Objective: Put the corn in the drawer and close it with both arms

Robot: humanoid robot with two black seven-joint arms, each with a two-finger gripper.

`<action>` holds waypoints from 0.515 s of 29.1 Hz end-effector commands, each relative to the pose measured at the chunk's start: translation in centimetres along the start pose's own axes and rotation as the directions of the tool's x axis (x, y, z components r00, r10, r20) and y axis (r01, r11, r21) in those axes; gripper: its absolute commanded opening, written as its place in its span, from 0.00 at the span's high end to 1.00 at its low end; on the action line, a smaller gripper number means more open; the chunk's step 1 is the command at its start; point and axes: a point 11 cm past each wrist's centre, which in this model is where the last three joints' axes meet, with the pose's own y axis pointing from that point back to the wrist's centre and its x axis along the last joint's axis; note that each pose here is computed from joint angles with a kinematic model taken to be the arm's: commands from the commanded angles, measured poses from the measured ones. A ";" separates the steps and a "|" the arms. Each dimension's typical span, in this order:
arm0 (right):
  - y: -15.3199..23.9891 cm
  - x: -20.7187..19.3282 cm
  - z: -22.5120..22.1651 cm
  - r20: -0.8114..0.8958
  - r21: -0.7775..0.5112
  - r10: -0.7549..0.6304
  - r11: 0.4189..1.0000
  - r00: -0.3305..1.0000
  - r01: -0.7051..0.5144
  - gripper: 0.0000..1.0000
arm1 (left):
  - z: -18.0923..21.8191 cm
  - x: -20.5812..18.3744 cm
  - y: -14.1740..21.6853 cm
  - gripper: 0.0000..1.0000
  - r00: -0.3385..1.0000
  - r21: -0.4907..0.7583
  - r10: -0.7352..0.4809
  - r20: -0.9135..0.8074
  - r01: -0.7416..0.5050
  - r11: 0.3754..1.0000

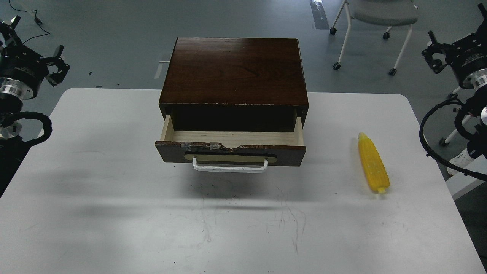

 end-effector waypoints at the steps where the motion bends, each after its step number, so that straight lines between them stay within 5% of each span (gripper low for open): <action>1: 0.1 0.1 0.1 0.012 0.002 -0.003 1.000 1.000 0.003 0.00 | 0.0 0.0 0.0 0.01 1.000 -0.002 0.000 0.000 0.000 1.000; 15: 0.5 0.6 -1.6 -0.059 -0.007 0.004 1.000 0.998 -0.004 0.00 | -0.7 1.2 0.9 0.01 1.000 0.023 0.023 0.013 -0.023 0.999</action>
